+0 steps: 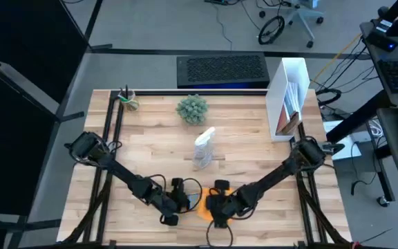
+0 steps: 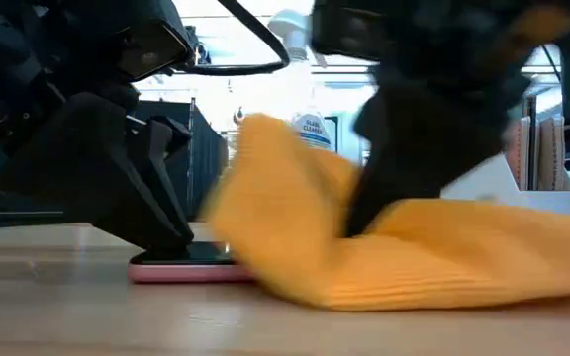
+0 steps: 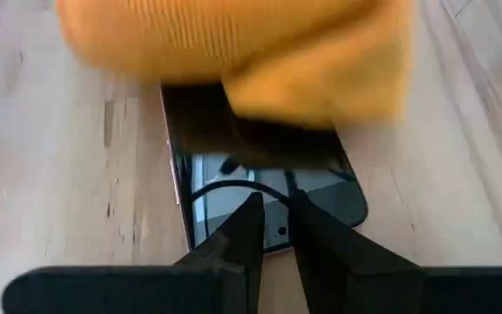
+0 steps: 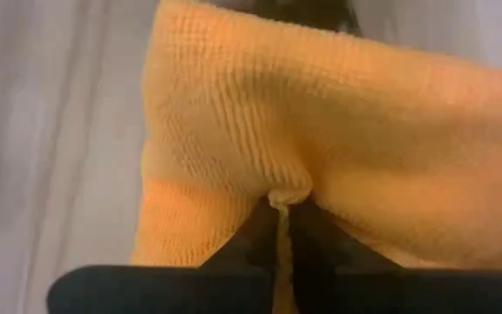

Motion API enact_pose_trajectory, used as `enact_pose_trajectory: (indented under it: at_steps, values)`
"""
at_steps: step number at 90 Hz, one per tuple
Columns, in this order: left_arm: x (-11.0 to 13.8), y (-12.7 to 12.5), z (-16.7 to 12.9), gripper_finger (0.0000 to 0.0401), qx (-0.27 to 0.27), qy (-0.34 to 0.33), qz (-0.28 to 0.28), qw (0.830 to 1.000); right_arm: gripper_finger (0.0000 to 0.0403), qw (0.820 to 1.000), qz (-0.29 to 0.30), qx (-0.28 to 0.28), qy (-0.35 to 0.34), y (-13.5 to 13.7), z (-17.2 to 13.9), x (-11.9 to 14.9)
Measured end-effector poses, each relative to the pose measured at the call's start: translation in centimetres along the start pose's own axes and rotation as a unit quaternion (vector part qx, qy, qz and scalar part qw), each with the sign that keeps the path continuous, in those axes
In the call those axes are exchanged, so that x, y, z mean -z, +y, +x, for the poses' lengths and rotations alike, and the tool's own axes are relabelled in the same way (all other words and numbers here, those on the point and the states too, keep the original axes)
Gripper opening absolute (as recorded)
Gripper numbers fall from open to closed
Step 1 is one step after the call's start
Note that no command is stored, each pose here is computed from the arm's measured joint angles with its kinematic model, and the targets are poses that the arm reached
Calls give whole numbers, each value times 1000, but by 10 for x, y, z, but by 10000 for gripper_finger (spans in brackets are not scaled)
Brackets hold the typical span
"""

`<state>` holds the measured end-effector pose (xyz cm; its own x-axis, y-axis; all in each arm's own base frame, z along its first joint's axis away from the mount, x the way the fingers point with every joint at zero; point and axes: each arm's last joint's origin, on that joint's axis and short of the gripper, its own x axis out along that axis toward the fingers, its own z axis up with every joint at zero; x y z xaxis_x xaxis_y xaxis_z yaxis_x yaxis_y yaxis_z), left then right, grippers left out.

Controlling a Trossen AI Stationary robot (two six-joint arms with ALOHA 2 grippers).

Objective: Apply microfiber cloth
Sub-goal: Wipe the front of the pink phone with the orange microfiber cloth

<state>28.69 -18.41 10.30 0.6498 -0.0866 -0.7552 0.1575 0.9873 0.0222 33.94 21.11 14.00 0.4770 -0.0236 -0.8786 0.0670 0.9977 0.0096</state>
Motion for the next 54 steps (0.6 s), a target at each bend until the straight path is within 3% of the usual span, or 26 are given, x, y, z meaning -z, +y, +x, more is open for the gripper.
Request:
enact_pose_trajectory:
  at_steps: [16, 38, 47, 54]
  values:
    - [0, 0, 0, 47, 0, 0, 0, 1000, 0, 997, 7, 37, 73, -2, -20, 19]
    - [0, 0, 0, 47, 2, 0, -1, 1000, 0, 994, 61, 42, 75, -6, -53, 18]
    - [0, 0, 0, 47, 3, 0, -1, 1000, 0, 982, 115, 54, 140, -11, -73, 30]
    - [-1, 0, -1, 47, 3, -2, -1, 1000, 1, 966, 157, 95, 183, -11, -88, 45]
